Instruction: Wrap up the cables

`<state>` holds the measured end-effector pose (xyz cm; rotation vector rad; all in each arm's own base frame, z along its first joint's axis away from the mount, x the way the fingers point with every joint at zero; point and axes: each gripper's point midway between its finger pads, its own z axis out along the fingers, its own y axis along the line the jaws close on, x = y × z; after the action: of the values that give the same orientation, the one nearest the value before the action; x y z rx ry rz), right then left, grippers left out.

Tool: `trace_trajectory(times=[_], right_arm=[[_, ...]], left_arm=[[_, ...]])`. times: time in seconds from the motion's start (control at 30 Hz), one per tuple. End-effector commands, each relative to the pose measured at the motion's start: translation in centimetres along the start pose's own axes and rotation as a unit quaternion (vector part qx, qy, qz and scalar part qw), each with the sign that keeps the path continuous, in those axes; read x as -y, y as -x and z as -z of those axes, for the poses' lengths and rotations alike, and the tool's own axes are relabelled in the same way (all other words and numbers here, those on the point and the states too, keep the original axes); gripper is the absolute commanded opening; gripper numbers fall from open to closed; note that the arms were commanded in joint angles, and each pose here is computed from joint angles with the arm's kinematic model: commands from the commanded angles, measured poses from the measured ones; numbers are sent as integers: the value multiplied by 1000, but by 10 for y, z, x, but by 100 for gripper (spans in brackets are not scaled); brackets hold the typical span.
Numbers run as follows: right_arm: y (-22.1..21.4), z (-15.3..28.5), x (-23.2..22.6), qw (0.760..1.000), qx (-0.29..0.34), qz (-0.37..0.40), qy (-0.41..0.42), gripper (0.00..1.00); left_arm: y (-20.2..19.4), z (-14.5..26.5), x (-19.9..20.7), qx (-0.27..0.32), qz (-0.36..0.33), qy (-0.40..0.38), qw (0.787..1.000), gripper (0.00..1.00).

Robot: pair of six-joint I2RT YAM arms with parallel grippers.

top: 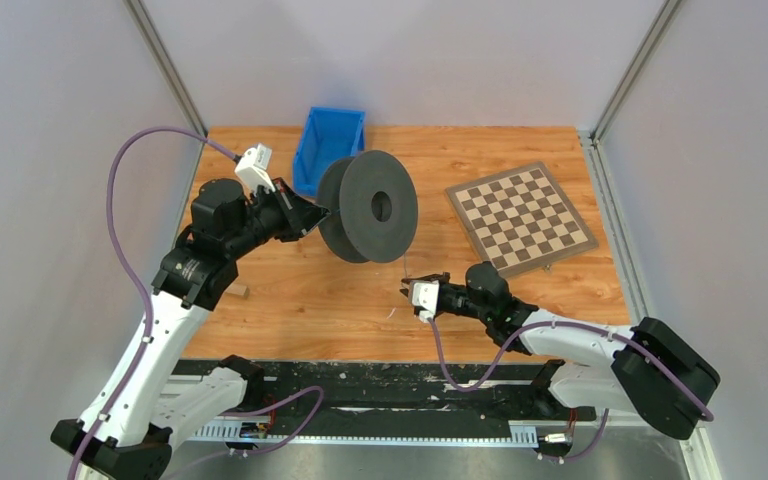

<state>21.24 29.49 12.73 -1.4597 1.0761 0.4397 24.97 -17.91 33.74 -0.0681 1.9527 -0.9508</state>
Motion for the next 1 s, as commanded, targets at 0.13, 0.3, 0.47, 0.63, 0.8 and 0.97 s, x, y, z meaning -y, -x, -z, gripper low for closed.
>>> trace_trajectory(times=[0.13, 0.3, 0.47, 0.63, 0.8, 0.97], right_arm=[[-1, 0, 1, 1000, 1, -3, -10, 0], [13, 2, -6, 999, 25, -21, 8, 0], [72, 1, 1, 994, 94, -46, 22, 0], [131, -10, 14, 989, 120, -87, 31, 0], [161, -29, 30, 979, 127, -155, 37, 0], [190, -47, 48, 964, 148, -218, 40, 0]], left_arm=[[30, 8, 26, 50, -3, -39, 998, 0], [25, 2, 17, 48, -7, -31, 998, 0], [13, -11, 4, 47, -28, -31, 998, 0], [2, -25, -14, 31, -49, -12, 998, 0], [-7, -31, -30, 38, -89, -4, 995, 0], [-18, -37, -52, 21, -126, 26, 991, 0]])
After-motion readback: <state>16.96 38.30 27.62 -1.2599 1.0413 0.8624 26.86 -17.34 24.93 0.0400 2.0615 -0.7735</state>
